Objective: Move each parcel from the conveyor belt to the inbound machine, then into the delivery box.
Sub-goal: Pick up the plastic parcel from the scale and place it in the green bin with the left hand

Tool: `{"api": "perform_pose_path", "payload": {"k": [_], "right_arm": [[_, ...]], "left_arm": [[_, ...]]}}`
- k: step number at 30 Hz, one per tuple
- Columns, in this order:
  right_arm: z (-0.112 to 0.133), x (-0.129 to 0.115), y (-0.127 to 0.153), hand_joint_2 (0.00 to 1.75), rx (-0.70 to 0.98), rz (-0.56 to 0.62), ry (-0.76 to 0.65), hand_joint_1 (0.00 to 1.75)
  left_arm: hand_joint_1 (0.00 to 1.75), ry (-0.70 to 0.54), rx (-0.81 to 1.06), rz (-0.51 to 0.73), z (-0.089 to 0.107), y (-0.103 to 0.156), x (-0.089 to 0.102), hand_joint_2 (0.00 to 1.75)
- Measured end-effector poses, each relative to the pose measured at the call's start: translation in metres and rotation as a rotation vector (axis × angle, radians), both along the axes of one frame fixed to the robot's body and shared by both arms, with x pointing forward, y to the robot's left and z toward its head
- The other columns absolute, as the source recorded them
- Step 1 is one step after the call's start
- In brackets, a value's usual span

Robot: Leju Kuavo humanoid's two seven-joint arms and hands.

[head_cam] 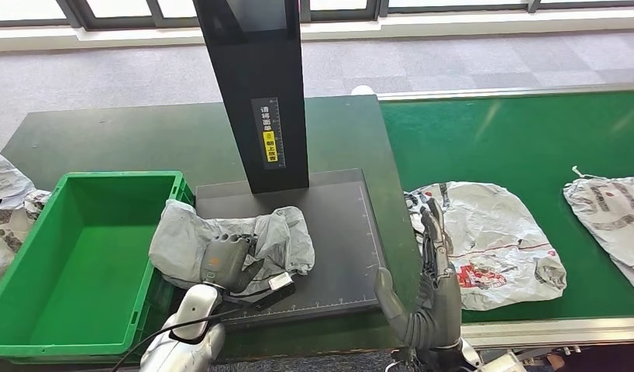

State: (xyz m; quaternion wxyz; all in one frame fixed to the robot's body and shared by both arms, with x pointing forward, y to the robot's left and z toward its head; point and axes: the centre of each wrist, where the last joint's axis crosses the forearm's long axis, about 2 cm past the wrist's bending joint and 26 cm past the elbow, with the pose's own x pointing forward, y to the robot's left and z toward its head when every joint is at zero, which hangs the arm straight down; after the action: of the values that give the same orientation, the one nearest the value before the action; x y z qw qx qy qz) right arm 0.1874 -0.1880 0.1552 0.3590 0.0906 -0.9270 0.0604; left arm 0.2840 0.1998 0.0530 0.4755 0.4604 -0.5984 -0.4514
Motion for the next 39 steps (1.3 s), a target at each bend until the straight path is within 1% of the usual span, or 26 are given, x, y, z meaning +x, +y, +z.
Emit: {"api": "perform_pose_path", "payload": {"k": [6,8,10,14,20,25,33,39], "right_arm": [[-0.001,-0.001,0.000,1.75,0.001,-0.005,0.005,0.00],[-0.002,-0.002,0.000,1.75,0.001,-0.009,0.007,0.00],[-0.002,-0.002,-0.001,1.75,0.000,-0.015,0.009,0.00],[-0.002,-0.003,-0.001,1.75,-0.004,-0.025,0.009,0.00],[-0.002,-0.003,-0.001,1.75,-0.005,-0.021,0.008,0.00],[-0.002,-0.003,-0.001,1.75,-0.006,-0.016,0.008,0.00],[-0.002,-0.003,0.000,1.75,-0.007,-0.004,0.007,0.00],[-0.002,-0.003,0.000,1.75,-0.008,-0.008,0.005,0.00]], "left_arm": [[1.75,-0.024,-0.009,0.006,0.001,-0.001,-0.002,1.75],[1.75,-0.064,-0.018,0.016,0.002,-0.001,-0.003,1.75],[1.75,-0.130,-0.033,0.035,0.006,-0.001,-0.004,1.75],[1.75,-0.250,-0.064,0.085,0.022,0.003,-0.007,1.75],[1.75,-0.361,-0.087,0.136,0.047,0.012,-0.011,1.75],[1.75,-0.405,-0.090,0.146,0.057,0.017,-0.014,1.75],[1.75,-0.444,-0.086,0.169,0.065,0.026,-0.018,1.75],[1.75,-0.481,-0.074,0.190,0.073,0.037,-0.018,1.75]]}}
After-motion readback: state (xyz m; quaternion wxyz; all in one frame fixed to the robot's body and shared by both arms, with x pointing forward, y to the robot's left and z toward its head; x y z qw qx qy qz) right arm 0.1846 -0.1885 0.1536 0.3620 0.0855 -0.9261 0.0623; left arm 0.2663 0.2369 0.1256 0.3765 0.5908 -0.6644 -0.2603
